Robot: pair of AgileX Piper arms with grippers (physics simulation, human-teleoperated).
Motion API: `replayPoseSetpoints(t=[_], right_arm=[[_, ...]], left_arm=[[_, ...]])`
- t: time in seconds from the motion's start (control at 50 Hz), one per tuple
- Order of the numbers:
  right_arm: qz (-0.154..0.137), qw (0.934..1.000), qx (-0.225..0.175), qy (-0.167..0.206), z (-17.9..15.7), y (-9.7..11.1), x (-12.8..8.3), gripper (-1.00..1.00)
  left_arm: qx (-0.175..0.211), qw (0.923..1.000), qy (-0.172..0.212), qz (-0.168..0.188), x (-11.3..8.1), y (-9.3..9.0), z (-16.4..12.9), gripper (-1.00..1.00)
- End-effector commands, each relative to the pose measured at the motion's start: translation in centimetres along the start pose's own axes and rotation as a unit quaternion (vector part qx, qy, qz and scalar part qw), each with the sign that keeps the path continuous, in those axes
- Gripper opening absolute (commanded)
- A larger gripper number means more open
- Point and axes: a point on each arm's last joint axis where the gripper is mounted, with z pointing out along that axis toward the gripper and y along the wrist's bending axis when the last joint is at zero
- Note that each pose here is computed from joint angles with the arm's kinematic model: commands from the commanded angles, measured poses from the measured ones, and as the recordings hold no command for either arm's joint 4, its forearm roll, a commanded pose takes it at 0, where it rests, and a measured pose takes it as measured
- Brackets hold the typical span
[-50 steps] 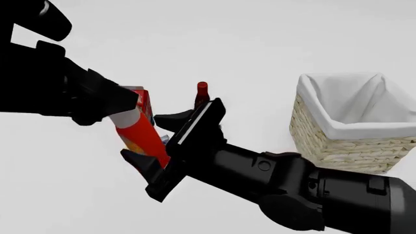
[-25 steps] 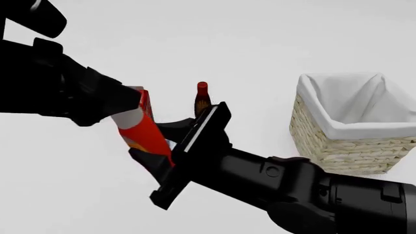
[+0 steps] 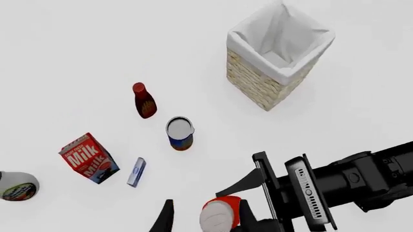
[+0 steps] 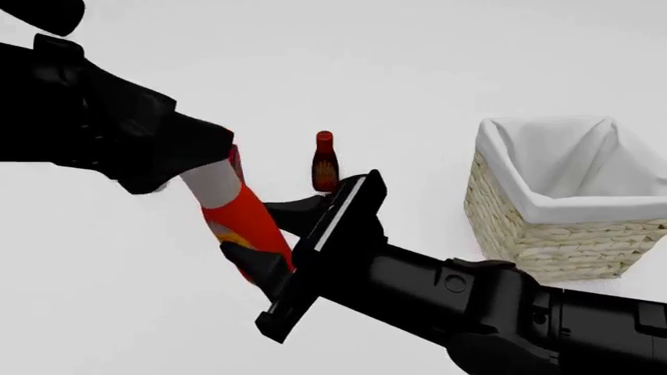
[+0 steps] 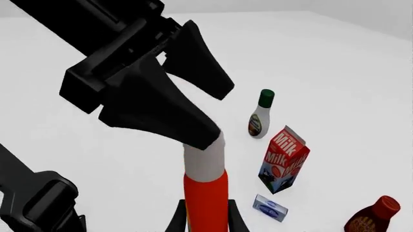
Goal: Pick the ketchup and place it in the basket.
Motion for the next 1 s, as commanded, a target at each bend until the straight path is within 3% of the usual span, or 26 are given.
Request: replayPoseSetpoints(t=[0.02, 0.2, 0.46, 0.72, 0.76, 1.0], right_arm=[[0.012, 0.9999, 0.003, -0.002, -0.6, -0.1, 0.4, -1.00], [0.016, 0.9998, 0.014, -0.003, -0.8, -0.8, 0.5, -1.00], [0.017, 0.9991, 0.039, -0.006, -1.7, -2.2, -0.3, -1.00], [0.014, 0.9966, 0.080, -0.012, -2.9, -4.5, -1.6, -1.00], [0.014, 0.9950, 0.099, -0.009, -2.7, -5.7, -1.6, -1.00], [0.023, 0.9892, 0.144, -0.019, -4.0, -8.0, -2.2, -1.00]], left_arm=[[-0.018, 0.9994, -0.029, 0.003, -0.7, 0.7, -0.9, 1.00], [-0.024, 0.9980, -0.058, -0.004, -1.6, 0.9, -2.5, 1.00], [-0.053, 0.9941, -0.089, -0.035, -1.3, 1.8, -3.5, 1.00], [-0.095, 0.9862, -0.110, -0.079, 0.8, 3.4, -2.8, 1.00], [-0.102, 0.9843, -0.115, -0.087, 1.2, 3.6, -2.7, 1.00], [-0.165, 0.9726, -0.138, -0.089, 3.5, 5.4, -2.4, 1.00]])
